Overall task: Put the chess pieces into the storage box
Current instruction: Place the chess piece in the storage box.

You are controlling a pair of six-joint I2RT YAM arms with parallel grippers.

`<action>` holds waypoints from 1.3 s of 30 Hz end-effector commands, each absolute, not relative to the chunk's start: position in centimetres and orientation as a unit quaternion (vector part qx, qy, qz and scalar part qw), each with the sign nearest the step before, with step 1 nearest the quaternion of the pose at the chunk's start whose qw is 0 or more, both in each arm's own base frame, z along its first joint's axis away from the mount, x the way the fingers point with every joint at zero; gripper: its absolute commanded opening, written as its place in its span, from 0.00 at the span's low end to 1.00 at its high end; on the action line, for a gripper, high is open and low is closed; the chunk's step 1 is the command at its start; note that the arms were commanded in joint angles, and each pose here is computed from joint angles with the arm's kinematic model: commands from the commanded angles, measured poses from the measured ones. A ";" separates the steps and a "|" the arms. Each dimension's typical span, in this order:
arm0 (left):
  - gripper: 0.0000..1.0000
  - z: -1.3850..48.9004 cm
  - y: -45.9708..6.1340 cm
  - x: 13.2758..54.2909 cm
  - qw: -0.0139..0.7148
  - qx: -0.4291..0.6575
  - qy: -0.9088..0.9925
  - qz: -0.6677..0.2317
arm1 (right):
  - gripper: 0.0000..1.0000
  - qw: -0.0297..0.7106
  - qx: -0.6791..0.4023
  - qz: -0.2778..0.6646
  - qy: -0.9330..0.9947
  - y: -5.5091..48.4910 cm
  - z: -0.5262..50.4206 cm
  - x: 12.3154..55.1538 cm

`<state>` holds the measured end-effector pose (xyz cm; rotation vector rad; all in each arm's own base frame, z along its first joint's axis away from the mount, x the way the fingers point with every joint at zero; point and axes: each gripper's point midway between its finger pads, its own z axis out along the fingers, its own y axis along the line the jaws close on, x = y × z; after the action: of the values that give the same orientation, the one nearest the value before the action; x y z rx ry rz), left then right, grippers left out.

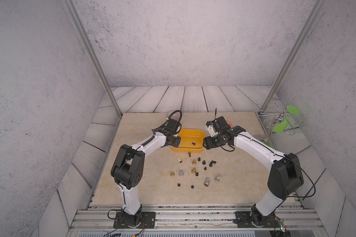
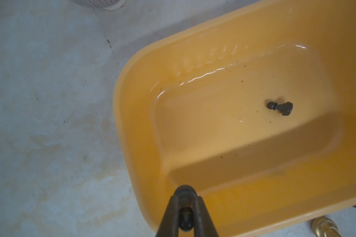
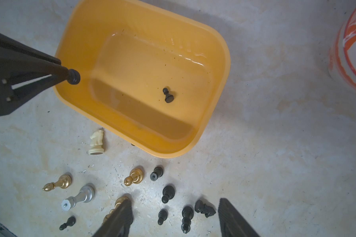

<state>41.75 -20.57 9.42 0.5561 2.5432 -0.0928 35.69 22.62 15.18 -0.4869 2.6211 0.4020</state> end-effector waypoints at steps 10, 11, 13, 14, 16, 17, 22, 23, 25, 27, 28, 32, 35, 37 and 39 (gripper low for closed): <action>0.13 9.7 -20.8 42.3 0.271 0.194 0.942 -0.048 | 0.68 0.231 -0.170 0.146 0.947 22.2 16.2 35.5; 0.14 9.8 -20.8 42.3 0.273 0.193 0.941 -0.049 | 0.68 0.231 -0.171 0.146 0.947 22.2 16.2 35.5; 0.16 9.9 -20.8 42.4 0.276 0.192 0.941 -0.049 | 0.68 0.231 -0.171 0.146 0.947 22.2 16.2 35.5; 0.17 10.0 -20.8 42.4 0.277 0.191 0.940 -0.049 | 0.68 0.231 -0.171 0.146 0.947 22.2 16.2 35.5; 0.19 10.0 -20.8 42.4 0.278 0.191 0.940 -0.049 | 0.68 0.231 -0.171 0.146 0.947 22.2 16.2 35.5; 0.19 9.9 -20.8 42.4 0.277 0.191 0.940 -0.048 | 0.68 0.230 -0.172 0.147 0.947 22.2 16.2 35.5; 0.24 10.2 -20.7 42.4 0.280 0.189 0.940 -0.049 | 0.68 0.229 -0.172 0.149 0.946 22.3 16.2 35.5; 0.25 10.3 -20.7 42.5 0.281 0.188 0.940 -0.050 | 0.68 0.228 -0.173 0.149 0.947 22.3 16.2 35.5; 0.27 10.5 -20.7 42.5 0.282 0.186 0.940 -0.051 | 0.68 0.225 -0.174 0.148 0.947 22.3 16.2 35.4; 0.27 10.8 -20.6 42.5 0.285 0.185 0.939 -0.051 | 0.68 0.220 -0.177 0.145 0.948 22.2 16.0 35.2; 0.28 11.1 -20.5 42.6 0.288 0.183 0.939 -0.052 | 0.68 0.216 -0.178 0.142 0.949 22.0 15.9 35.0; 0.28 12.1 -20.3 42.6 0.299 0.178 0.936 -0.055 | 0.68 0.203 -0.182 0.126 0.954 21.3 15.2 34.3; 0.28 12.7 -20.0 42.6 0.305 0.175 0.935 -0.057 | 0.67 0.193 -0.184 0.120 0.956 20.9 14.6 33.7; 0.28 13.1 -19.8 42.5 0.308 0.172 0.934 -0.058 | 0.67 0.187 -0.184 0.115 0.958 20.5 14.3 33.3; 0.28 13.5 -19.5 42.4 0.311 0.166 0.934 -0.060 | 0.66 0.182 -0.185 0.113 0.959 20.3 14.0 32.9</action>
<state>42.50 -20.09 12.03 0.4689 2.4887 -0.1446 33.99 21.49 13.27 -0.5142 2.7052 0.3550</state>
